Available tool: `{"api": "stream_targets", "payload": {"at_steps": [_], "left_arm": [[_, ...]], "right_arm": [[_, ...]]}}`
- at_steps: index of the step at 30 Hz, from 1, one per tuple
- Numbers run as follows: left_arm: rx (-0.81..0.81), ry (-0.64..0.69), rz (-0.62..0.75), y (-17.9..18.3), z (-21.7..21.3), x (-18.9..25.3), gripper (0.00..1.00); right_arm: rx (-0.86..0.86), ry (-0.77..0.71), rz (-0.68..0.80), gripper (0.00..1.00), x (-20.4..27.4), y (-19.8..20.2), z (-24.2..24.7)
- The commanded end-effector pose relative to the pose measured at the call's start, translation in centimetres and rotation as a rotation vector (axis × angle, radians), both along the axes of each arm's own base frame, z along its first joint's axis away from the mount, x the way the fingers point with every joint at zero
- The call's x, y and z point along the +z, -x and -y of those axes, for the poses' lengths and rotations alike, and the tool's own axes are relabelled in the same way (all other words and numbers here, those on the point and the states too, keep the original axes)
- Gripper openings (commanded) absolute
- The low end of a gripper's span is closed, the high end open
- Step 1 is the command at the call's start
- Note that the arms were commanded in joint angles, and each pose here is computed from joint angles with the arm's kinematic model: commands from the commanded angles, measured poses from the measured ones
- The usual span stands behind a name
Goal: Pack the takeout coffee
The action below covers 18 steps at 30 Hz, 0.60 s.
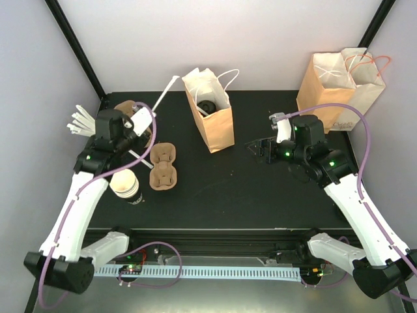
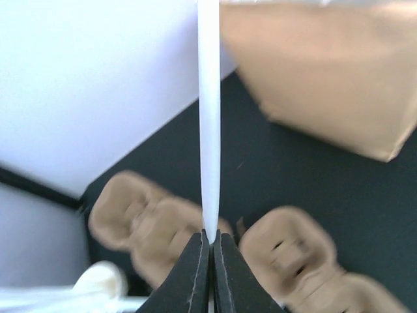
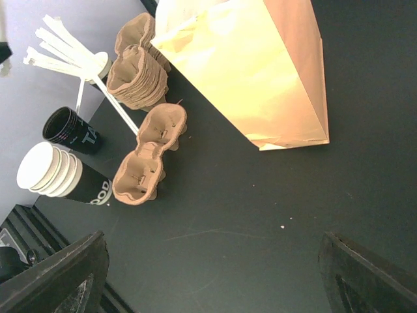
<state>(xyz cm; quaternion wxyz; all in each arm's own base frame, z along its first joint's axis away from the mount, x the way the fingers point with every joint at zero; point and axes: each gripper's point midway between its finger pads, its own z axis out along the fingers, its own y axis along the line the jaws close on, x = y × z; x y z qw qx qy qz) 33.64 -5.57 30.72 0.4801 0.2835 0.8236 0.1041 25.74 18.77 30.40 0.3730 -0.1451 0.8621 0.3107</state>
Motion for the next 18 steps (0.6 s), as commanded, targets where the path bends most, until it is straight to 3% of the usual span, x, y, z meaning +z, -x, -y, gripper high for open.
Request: {"api": "stream_targets", "payload": {"at_steps": [1, 3, 6, 12, 18], "left_arm": [[-0.288, 0.289, 0.147, 1.7, 6.3, 4.5, 0.02], [-0.241, 0.309, 0.159, 1.5, 5.7, 5.3, 0.02], [-0.222, 0.464, 0.202, 1.4, 6.3, 7.1, 0.01], [-0.506, 0.904, 0.347, 2.2, 11.4, 12.8, 0.02], [-0.598, 0.97, 0.401, -1.7, 15.7, 14.0, 0.01]], "right_arm": [[0.014, -0.028, 0.011, 0.9, 1.0, 0.1, -0.5], [0.014, -0.031, 0.01, 0.9, 1.0, 0.2, -0.4], [0.006, -0.028, 0.014, 0.9, 0.9, 0.1, -0.3], [0.015, -0.043, 0.0, 0.9, 0.9, -0.1, -0.7], [0.003, -0.049, 0.006, 0.9, 1.0, 0.4, -0.3]]}}
